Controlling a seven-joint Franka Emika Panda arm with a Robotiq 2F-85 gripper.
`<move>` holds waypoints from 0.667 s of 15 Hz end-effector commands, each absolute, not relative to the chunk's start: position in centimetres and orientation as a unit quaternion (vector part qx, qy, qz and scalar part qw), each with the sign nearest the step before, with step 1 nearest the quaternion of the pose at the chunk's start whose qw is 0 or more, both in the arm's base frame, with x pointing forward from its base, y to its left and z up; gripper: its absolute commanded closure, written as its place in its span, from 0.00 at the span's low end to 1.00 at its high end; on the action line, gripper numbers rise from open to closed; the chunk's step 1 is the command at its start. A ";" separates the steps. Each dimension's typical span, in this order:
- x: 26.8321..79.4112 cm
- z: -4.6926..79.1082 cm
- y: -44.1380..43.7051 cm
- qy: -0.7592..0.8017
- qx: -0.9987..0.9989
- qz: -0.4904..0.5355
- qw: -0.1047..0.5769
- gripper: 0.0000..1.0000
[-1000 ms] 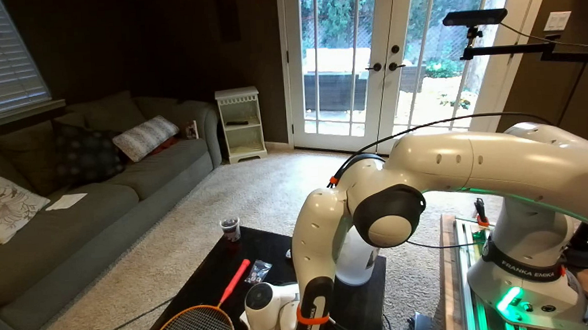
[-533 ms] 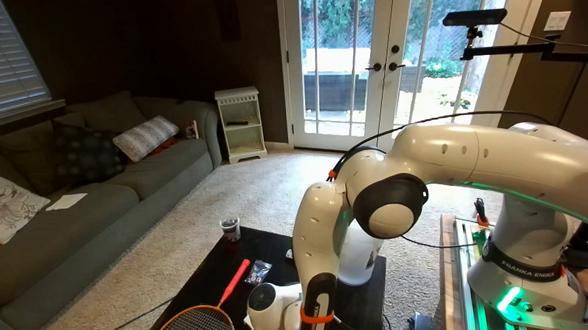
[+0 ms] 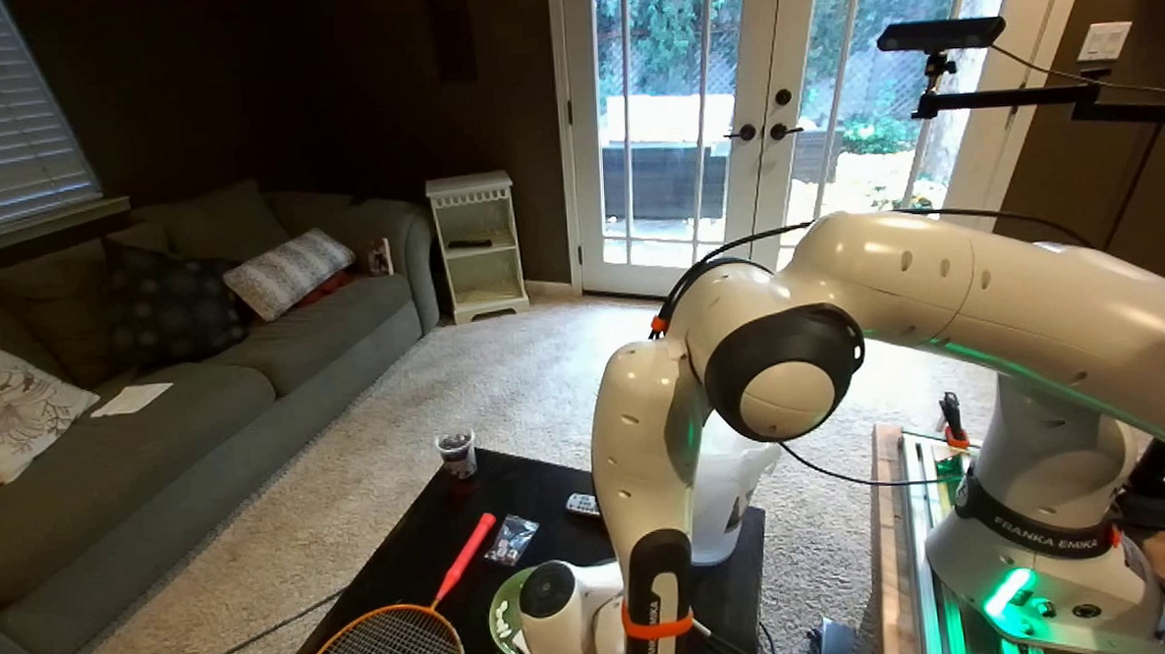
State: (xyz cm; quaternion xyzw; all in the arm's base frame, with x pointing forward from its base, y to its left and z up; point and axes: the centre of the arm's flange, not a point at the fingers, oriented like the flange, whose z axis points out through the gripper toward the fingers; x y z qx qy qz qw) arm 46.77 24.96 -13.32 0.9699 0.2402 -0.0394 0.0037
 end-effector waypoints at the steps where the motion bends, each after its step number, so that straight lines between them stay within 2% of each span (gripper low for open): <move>1: 43.6 -11.7 24.6 0.224 0.973 -0.050 -0.010 0.99; 10: 40.7 -11.4 23.6 0.210 0.976 -0.060 -0.015 0.99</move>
